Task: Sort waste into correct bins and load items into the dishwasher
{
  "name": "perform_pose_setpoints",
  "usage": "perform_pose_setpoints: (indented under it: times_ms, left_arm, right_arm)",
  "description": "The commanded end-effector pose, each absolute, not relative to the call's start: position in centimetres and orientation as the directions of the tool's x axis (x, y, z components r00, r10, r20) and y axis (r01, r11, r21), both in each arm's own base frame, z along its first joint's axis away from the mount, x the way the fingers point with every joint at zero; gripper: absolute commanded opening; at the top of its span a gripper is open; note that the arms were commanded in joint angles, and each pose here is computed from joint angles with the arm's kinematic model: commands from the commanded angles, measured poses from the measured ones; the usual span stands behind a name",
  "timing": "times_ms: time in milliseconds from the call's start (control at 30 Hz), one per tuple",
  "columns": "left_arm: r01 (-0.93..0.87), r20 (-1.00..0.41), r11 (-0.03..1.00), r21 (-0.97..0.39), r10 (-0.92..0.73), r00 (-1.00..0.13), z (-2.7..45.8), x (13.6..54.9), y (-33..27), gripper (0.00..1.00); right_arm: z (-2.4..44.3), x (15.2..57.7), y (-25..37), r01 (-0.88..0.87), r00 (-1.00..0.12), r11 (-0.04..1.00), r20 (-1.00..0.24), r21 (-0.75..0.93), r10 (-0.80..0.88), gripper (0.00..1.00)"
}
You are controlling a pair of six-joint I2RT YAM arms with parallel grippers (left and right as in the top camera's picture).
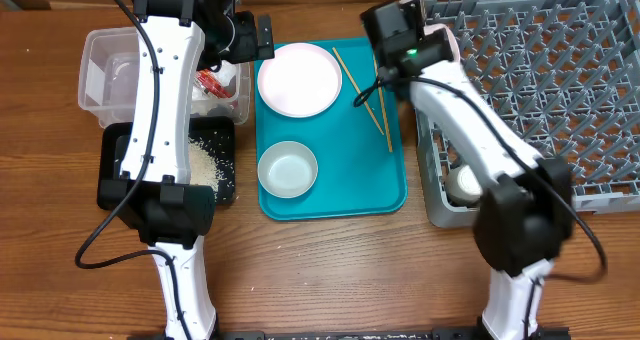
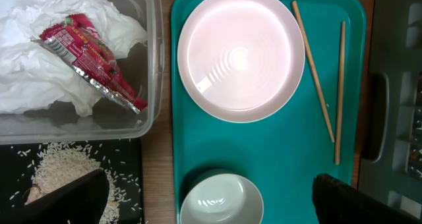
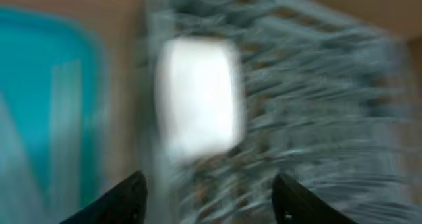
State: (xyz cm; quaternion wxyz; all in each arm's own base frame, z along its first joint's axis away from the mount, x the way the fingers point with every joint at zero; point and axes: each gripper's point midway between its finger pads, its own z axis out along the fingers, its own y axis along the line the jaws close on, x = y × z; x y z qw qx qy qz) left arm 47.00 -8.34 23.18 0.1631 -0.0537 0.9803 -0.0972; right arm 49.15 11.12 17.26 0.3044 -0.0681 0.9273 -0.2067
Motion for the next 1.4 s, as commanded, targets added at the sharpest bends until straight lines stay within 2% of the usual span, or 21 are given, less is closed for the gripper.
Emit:
perform_pose_setpoints:
  times_ms: [0, 100, 167, 300, 400, 533, 700, 767, 900, 1000, 1133, 1267, 1367]
  left_arm:
    - [-0.068, -0.334, 0.976, -0.207, -0.136, -0.933, 24.0, 47.1, -8.3, 1.00]
    - [-0.068, -0.334, 0.976, -0.207, -0.136, -0.933, 24.0, 47.1, -8.3, 1.00]
    - [-0.068, -0.334, 0.976, -0.207, -0.136, -0.933, 24.0, 47.1, -8.3, 1.00]
    - [-0.068, -0.334, 0.976, -0.207, -0.136, -0.933, 24.0, 47.1, -8.3, 1.00]
    - [-0.068, -0.334, 0.976, -0.207, -0.136, -0.933, 24.0, 47.1, -8.3, 1.00]
    - [-0.068, -0.334, 0.976, -0.207, -0.136, -0.933, 24.0, 47.1, -8.3, 1.00]
    - [-0.068, -0.334, 0.976, -0.207, -0.136, -0.933, 24.0, 47.1, -8.3, 1.00]
    - [-0.068, -0.334, 0.976, -0.207, -0.136, -0.933, 24.0, 47.1, -8.3, 1.00]
    - [-0.068, -0.334, 0.976, -0.207, -0.136, -0.933, 24.0, 47.1, -8.4, 1.00]
    - [-0.068, -0.334, 0.976, -0.207, -0.136, -0.933, 24.0, 47.1, -8.4, 1.00]
    - [-0.070, -0.334, 0.976, -0.207, -0.138, -0.932, 24.0, 47.1, -8.2, 1.00]
    - [-0.066, -0.334, 0.976, -0.207, -0.134, -0.933, 24.0, 47.0, -8.4, 1.00]
    - [-0.063, -0.334, 0.976, -0.207, -0.131, -0.933, 24.0, 47.0, -8.6, 1.00]
  right_arm:
    - [17.3, 45.2, 20.8, -0.201, -0.877, 0.963, -0.470, 0.177, -0.097, 0.64]
    - [15.5, 42.4, 24.8, -0.176, -0.950, 0.887, -0.311, 0.428, -0.039, 0.64]
    - [13.7, 40.8, 26.4, -0.139, -0.974, 0.857, -0.225, 0.495, -0.028, 0.64]
    - [10.1, 37.8, 28.3, -0.111, -0.989, 0.866, -0.137, 0.488, -0.049, 0.58]
    - [8.0, 35.7, 29.8, -0.140, -0.988, 0.867, -0.121, 0.478, -0.093, 0.51]
    - [5.0, 34.2, 29.9, -0.050, -0.996, 0.906, -0.086, 0.420, -0.015, 0.43]
    - [3.2, 33.5, 29.5, 0.000, -0.997, 0.920, -0.070, 0.393, 0.030, 0.24]
    - [3.3, 33.8, 29.2, 0.007, -0.997, 0.919, -0.072, 0.393, 0.038, 0.04]
    - [4.2, 34.5, 28.0, 0.036, -0.995, 0.921, -0.071, 0.387, 0.068, 0.04]
    - [7.4, 36.4, 25.9, 0.057, -0.984, 0.931, -0.137, 0.360, 0.113, 0.04]
    - [15.9, 39.8, 19.6, 0.103, -0.910, 0.962, -0.367, 0.252, 0.194, 0.04]
    - [26.6, 41.9, 10.2, 0.296, -0.682, 0.947, -0.667, 0.124, 0.300, 0.04]
    - [32.3, 41.3, 3.6, 0.440, -0.518, 0.898, -0.824, -0.024, 0.232, 0.04]
